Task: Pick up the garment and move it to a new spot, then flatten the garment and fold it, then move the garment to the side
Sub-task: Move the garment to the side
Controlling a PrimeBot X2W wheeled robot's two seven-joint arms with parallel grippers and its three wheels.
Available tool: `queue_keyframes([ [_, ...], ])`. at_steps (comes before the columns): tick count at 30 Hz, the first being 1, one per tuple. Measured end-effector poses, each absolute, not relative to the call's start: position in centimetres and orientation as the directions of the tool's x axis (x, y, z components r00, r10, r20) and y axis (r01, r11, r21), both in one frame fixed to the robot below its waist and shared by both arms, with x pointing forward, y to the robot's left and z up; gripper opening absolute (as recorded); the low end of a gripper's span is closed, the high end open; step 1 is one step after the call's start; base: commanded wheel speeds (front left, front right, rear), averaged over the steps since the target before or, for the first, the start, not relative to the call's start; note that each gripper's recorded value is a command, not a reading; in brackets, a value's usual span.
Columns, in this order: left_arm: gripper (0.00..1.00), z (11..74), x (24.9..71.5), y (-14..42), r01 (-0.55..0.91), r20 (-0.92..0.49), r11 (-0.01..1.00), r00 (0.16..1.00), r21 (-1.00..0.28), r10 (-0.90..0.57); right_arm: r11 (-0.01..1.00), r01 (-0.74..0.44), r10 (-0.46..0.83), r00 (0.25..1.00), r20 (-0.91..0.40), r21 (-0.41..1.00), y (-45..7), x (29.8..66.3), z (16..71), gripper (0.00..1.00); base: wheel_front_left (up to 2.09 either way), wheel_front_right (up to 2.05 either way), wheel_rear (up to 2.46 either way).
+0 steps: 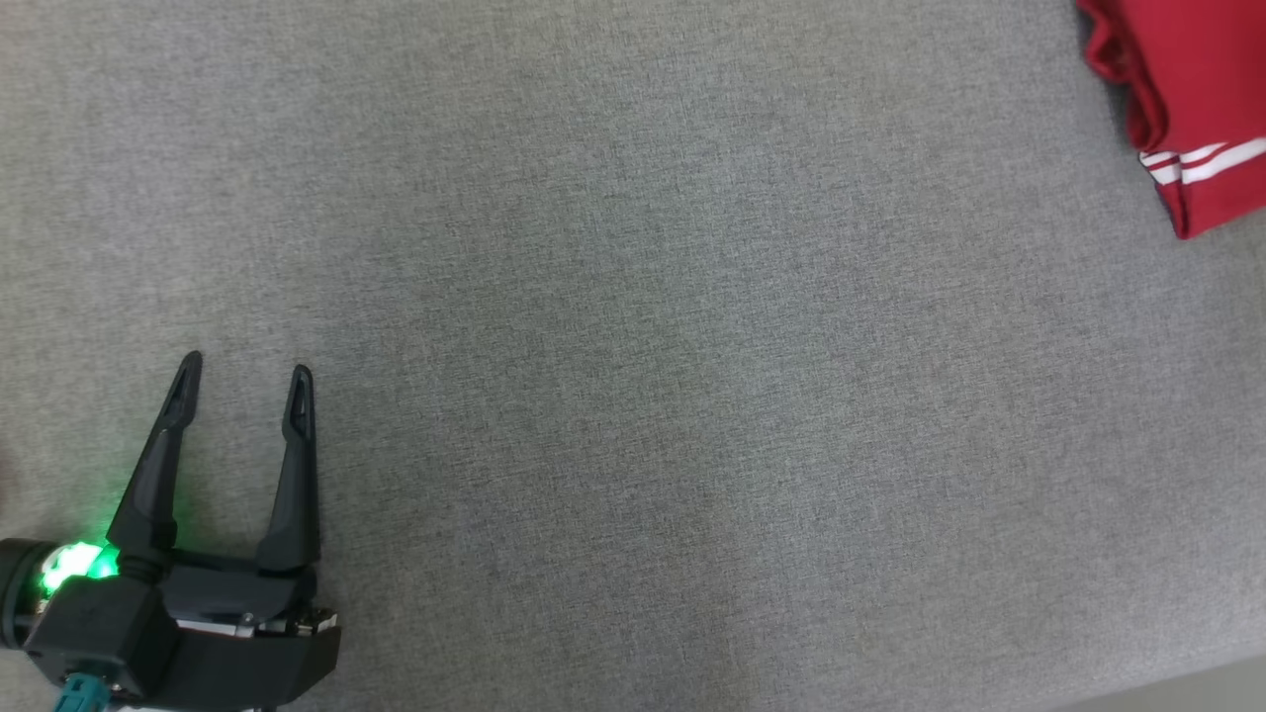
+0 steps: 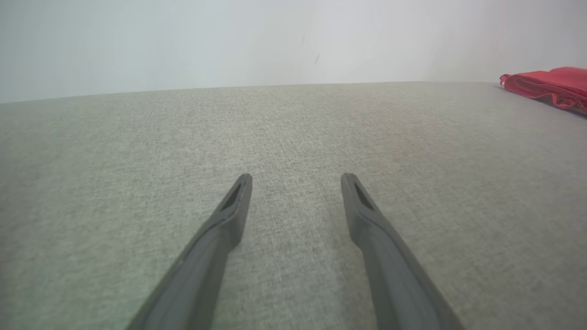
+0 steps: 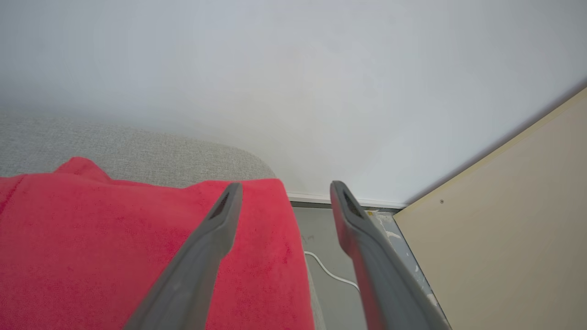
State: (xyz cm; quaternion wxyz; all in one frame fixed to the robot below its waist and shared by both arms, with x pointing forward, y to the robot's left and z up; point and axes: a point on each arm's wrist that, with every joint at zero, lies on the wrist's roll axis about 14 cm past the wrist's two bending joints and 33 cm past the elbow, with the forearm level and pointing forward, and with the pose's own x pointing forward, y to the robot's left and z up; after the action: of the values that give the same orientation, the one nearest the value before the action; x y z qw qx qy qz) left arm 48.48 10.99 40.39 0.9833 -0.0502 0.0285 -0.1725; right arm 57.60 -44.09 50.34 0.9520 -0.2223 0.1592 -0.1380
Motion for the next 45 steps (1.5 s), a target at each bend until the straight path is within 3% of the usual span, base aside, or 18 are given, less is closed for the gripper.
queue_keyframes([
  [7,1.0,41.3,48.1,11.5,0.306,-0.029,0.945,0.95,-0.115,-0.311,0.868,0.193,-0.28,0.951,-0.131,-0.457,-42.7,58.1,52.9,1.0,0.0,0.0,0.0],
  [17,1.0,44.6,45.6,13.6,0.215,0.0,0.969,0.976,-0.122,-0.217,0.931,0.101,-0.1,0.995,0.021,-0.35,-35.6,56.4,56.2,1.0,0.0,0.0,0.0],
  [23,1.0,47.5,42.7,15.2,0.165,0.037,0.98,0.986,-0.113,-0.162,0.969,0.03,-0.01,0.997,0.083,-0.246,-31.1,52.1,57.0,1.0,0.0,0.0,0.0],
  [35,1.0,51.6,39.1,16.5,0.126,0.128,0.986,0.985,-0.105,-0.112,0.999,0.008,-0.004,0.993,0.121,-0.035,-26.8,43.7,54.9,1.0,0.0,0.0,0.0],
  [45,1.0,52.4,36.2,18.3,0.075,0.142,0.993,0.988,-0.09,-0.062,0.992,0.007,-0.017,0.997,0.081,0.122,-23.2,38.3,52.2,1.0,0.0,0.0,0.0],
])
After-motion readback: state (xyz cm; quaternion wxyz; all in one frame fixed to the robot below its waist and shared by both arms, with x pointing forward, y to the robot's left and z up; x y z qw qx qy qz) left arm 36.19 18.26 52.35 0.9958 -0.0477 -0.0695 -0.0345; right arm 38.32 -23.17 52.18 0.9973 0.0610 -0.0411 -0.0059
